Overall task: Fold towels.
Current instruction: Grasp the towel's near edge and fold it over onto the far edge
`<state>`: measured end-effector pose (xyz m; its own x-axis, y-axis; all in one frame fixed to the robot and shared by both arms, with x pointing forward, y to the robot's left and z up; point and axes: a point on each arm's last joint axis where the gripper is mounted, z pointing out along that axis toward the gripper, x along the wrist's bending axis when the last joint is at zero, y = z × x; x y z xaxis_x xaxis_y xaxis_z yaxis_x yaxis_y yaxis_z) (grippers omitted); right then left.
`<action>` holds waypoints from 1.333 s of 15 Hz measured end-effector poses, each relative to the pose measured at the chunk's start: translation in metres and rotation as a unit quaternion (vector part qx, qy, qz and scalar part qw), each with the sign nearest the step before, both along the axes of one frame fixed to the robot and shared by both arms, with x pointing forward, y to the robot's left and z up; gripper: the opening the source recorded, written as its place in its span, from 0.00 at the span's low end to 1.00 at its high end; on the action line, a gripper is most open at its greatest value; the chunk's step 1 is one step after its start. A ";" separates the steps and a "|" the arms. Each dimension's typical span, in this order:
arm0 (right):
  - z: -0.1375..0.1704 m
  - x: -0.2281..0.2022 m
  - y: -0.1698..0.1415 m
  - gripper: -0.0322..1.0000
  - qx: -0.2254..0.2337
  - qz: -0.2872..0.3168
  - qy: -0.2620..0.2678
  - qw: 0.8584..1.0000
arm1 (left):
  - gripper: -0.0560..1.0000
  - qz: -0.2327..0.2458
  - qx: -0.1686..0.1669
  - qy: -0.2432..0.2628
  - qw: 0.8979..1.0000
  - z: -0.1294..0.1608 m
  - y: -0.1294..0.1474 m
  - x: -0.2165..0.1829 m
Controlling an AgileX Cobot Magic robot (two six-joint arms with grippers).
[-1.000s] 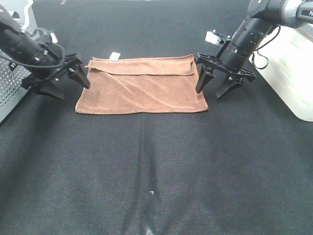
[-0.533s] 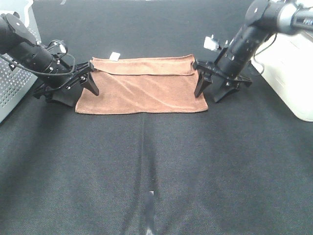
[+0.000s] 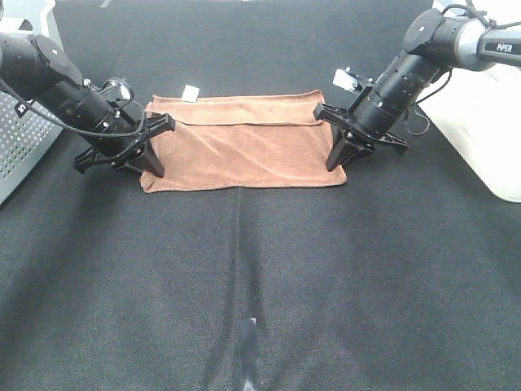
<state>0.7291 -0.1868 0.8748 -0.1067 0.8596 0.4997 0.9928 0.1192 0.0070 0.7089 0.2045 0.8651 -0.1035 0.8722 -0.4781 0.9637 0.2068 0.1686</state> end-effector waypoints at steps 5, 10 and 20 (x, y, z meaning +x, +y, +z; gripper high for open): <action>0.001 -0.004 0.001 0.03 0.005 0.007 0.024 1.000 | 0.07 -0.033 0.013 0.031 0.999 0.008 0.012 -0.007; 0.022 -0.036 -0.004 0.03 -0.001 -0.005 0.041 0.999 | 0.07 -0.082 0.036 0.041 0.995 0.036 0.020 -0.028; 0.041 -0.081 -0.008 0.03 -0.003 -0.006 -0.001 1.000 | 0.07 -0.075 0.040 0.026 0.996 0.065 0.023 -0.058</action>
<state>0.6480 -0.1945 0.9163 -0.0984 0.8639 0.4939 0.9941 0.1081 0.0091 0.6507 0.2275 0.9304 0.0086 0.9152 -0.4030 0.9907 0.0469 0.1276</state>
